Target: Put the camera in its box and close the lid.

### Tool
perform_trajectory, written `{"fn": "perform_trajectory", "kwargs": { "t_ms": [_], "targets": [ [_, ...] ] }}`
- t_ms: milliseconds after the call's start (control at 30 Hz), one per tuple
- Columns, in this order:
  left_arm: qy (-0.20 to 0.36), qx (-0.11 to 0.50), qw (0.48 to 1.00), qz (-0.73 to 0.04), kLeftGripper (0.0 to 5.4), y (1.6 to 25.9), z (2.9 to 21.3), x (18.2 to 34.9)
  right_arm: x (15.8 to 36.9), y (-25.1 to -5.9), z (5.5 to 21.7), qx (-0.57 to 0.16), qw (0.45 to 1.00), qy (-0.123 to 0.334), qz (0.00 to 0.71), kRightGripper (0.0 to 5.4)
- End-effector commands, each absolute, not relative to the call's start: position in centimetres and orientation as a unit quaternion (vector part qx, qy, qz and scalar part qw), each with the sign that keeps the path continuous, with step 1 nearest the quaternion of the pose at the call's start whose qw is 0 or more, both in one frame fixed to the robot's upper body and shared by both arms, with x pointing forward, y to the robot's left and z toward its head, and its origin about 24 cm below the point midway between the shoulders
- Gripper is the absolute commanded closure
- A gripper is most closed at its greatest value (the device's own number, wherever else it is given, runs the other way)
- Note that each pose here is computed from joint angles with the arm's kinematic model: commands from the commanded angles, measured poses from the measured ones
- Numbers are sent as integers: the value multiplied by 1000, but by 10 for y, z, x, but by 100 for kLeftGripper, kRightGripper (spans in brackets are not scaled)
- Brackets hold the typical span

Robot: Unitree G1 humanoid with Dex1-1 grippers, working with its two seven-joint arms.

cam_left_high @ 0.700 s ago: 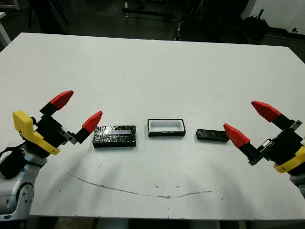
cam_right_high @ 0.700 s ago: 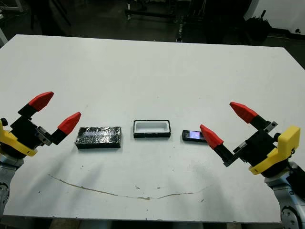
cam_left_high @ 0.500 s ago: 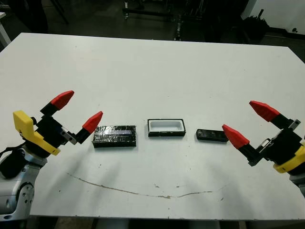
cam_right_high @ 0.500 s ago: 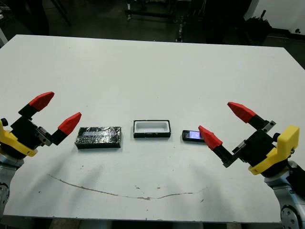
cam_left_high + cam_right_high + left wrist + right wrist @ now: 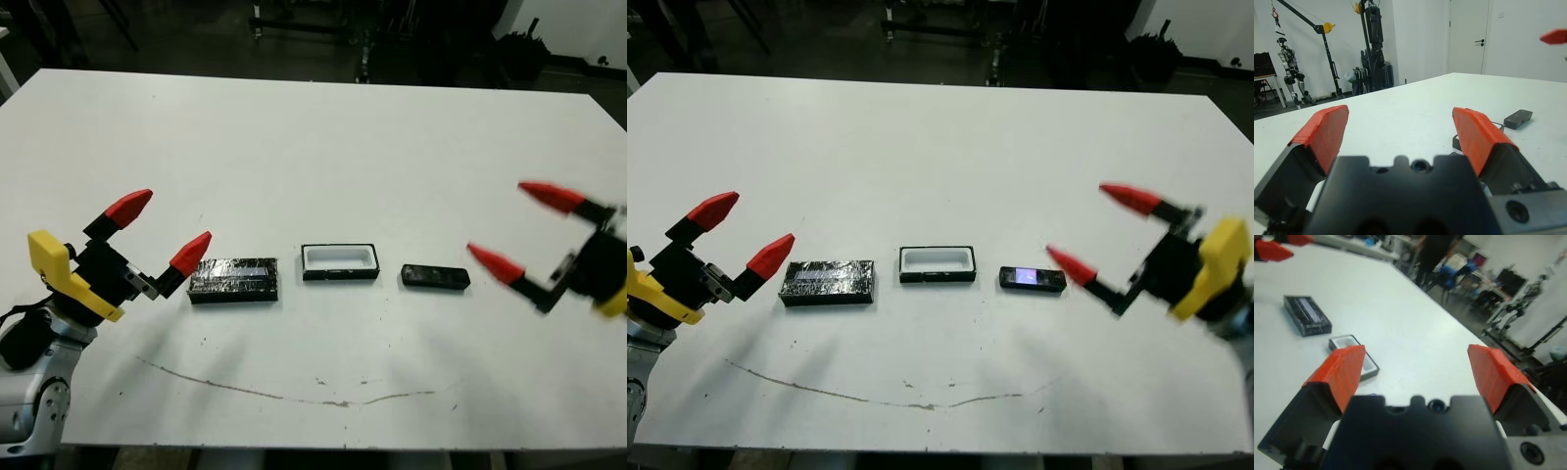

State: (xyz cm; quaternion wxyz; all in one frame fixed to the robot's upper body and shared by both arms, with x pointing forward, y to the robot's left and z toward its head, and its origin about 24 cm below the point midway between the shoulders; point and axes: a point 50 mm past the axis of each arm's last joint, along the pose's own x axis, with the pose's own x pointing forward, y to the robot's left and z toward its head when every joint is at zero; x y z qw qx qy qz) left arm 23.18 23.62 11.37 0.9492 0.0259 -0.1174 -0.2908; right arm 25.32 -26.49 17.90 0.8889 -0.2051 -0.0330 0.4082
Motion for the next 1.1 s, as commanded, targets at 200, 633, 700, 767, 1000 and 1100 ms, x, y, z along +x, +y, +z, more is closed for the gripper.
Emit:
{"fn": "perform_trajectory", "kwargs": {
  "t_ms": [200,633,700,767,1000,1100],
  "targets": [
    [-109,25,950,-290,1,235,110,232,291,-253,175,-287,806,93,509,0],
    [-107,21,950,-291,1,235,109,233,313,-238,130,-254,715,248,602,0],
    [-107,23,951,-289,1,235,110,232,314,-236,124,-261,708,248,607,0],
    [-108,25,952,-285,1,235,110,232,315,-234,121,-265,702,248,612,0],
    [-107,24,951,-289,1,235,109,232,316,-234,110,-276,694,255,614,0],
    [-109,28,951,-289,1,234,109,232,316,-238,104,-262,699,270,609,0]
  ]
}}
